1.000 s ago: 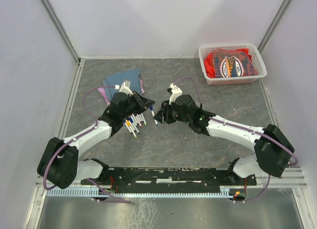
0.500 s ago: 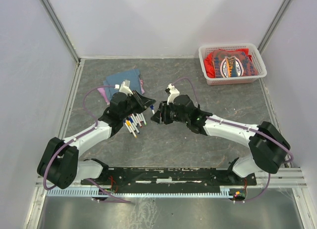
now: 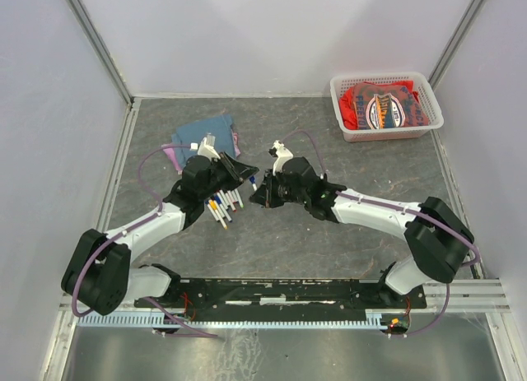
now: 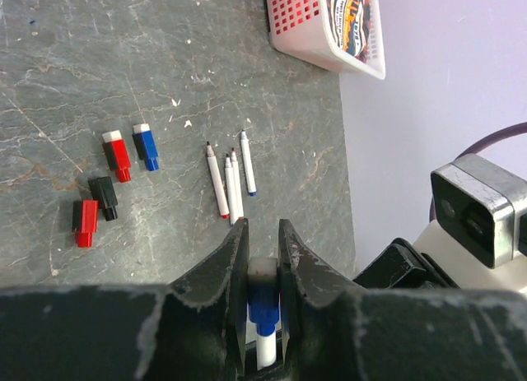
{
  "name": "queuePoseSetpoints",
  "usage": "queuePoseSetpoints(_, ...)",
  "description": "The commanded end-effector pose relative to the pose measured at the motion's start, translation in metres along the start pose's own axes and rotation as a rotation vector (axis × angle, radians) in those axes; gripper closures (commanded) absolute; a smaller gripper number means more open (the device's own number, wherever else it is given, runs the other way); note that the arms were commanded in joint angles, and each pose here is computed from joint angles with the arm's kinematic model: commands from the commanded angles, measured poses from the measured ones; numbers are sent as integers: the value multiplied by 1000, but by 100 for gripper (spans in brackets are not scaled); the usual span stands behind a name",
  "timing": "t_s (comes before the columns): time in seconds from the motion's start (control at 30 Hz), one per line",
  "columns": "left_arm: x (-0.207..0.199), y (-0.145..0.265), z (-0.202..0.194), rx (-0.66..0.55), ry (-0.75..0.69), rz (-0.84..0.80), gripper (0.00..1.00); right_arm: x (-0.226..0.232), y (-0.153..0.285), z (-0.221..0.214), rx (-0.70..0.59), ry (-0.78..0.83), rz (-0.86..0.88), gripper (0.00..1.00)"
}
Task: Open the pen caps
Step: Open the pen cap from the pen.
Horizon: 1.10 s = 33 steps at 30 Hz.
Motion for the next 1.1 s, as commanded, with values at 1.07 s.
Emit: queuePoseSetpoints(1.07, -19, -27, 13, -159, -271, 42, 97, 5, 33, -3, -122, 113, -116, 99)
Point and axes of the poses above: each gripper's point midway between its finger pads, its own y axis back along the fingers, its own x axis along the line the jaws close on, z = x × y, the point moved 7 cm from there along y, back along the fingers, and after that the axes turned 10 degrees about y, right-handed, at the moved point
